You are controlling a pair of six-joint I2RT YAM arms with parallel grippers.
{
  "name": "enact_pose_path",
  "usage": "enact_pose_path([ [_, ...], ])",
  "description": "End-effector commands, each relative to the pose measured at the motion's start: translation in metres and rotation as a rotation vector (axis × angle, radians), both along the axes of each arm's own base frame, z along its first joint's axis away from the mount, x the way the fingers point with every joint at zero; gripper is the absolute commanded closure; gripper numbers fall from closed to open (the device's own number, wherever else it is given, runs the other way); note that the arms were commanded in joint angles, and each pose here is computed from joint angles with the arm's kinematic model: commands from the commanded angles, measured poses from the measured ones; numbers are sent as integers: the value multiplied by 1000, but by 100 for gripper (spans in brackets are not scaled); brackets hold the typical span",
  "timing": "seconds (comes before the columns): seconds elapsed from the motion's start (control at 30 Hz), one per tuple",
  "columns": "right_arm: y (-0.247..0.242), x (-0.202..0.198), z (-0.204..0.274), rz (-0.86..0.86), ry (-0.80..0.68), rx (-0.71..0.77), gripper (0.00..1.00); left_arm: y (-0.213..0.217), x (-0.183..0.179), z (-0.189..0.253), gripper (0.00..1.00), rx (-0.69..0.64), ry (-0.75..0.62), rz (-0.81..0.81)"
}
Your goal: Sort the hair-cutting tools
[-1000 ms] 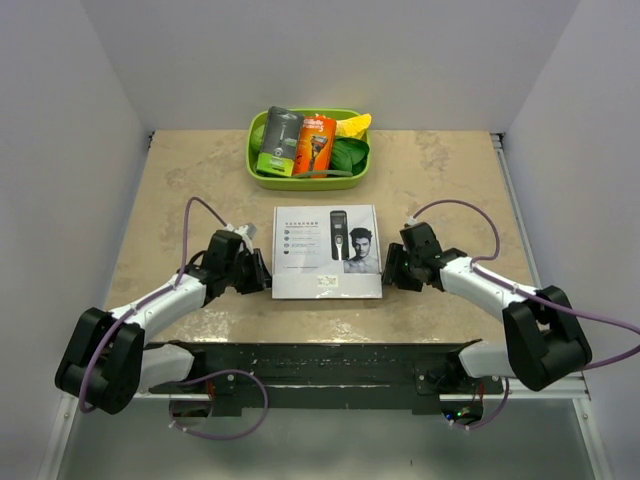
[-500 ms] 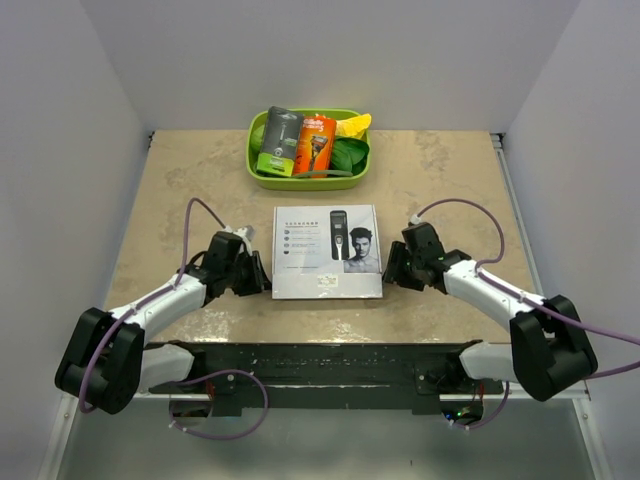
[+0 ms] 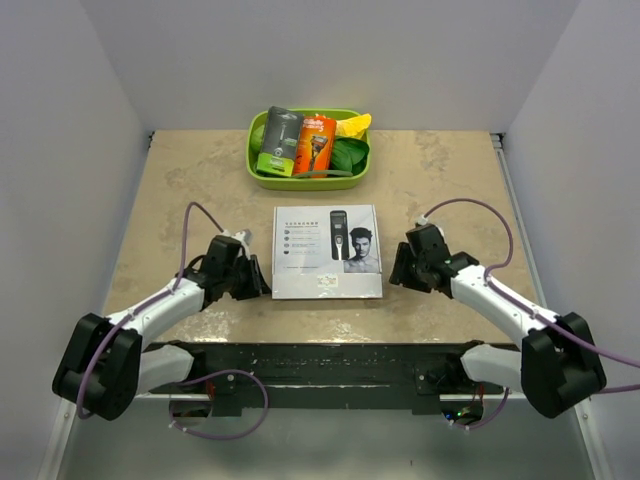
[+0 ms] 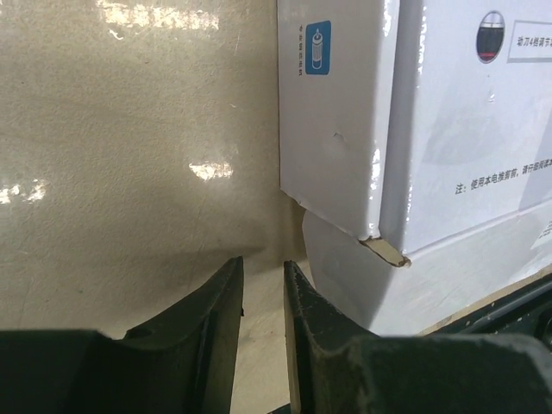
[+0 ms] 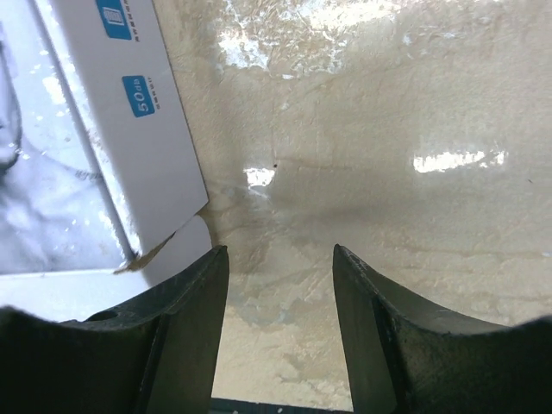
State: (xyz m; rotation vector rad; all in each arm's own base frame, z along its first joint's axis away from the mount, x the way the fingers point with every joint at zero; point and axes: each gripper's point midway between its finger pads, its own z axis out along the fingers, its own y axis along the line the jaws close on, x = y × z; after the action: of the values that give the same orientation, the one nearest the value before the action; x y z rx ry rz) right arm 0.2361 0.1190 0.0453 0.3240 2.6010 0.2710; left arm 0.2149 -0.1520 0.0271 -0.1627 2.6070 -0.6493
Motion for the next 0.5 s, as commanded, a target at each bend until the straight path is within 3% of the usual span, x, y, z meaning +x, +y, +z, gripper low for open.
enact_pose_path([
  [0.0,3,7,40,2,-97,8,45,-2,6,18,70,-8,-62,-7],
  [0.17,21,-5,68,66,-134,61,47,5,9,42,71,12,-114,9],
  [0.47,42,-19,58,124,-106,123,50,-1,9,62,71,-37,-152,-2],
])
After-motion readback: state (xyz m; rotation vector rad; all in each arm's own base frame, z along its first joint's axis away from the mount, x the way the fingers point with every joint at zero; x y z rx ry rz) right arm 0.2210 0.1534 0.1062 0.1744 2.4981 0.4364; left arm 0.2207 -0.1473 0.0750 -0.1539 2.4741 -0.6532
